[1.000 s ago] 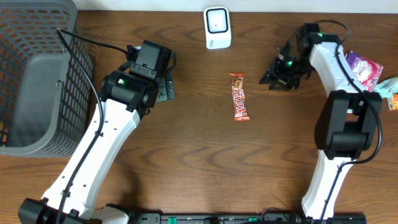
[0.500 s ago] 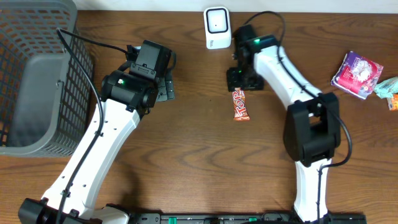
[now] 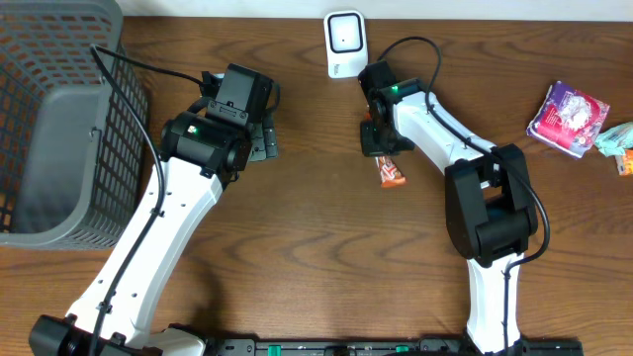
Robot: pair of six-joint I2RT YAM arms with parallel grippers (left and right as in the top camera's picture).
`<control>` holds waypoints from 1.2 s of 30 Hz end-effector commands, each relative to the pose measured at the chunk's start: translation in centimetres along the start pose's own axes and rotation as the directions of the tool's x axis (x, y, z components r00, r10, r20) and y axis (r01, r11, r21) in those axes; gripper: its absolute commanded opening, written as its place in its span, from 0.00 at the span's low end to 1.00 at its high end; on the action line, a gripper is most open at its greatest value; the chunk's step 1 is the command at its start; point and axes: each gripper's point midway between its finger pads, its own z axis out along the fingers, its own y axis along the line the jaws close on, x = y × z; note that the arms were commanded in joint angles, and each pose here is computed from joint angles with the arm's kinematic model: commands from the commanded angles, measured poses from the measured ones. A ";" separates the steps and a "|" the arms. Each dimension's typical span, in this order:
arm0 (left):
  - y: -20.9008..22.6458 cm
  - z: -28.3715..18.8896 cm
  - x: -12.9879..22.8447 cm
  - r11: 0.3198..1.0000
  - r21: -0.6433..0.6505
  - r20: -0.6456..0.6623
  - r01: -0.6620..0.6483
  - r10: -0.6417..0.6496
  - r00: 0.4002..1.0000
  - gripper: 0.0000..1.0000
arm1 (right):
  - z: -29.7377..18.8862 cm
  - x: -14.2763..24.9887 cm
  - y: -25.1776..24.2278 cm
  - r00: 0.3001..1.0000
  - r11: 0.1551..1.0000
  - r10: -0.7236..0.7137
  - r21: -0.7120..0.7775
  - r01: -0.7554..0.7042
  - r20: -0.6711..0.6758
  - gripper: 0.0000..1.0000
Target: Scan the item barcode
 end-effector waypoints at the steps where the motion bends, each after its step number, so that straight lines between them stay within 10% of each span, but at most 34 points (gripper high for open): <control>1: 0.1 -0.2 -0.4 1.000 0.000 0.008 0.008 -0.008 1.000 0.98 | -0.7 -1.2 0.6 0.999 1.000 0.009 -0.025 -0.008 0.033 0.01; 21: 0.1 -0.2 -0.4 1.000 0.000 0.009 0.008 -0.008 1.000 0.98 | -14.8 -19.5 6.0 0.731 0.977 0.125 -0.211 0.026 0.671 0.01; 36: 0.1 -0.2 -0.4 1.000 0.000 0.009 0.008 -0.008 1.000 0.98 | -13.8 -21.1 4.4 0.687 0.984 0.157 -0.171 -0.047 0.710 0.01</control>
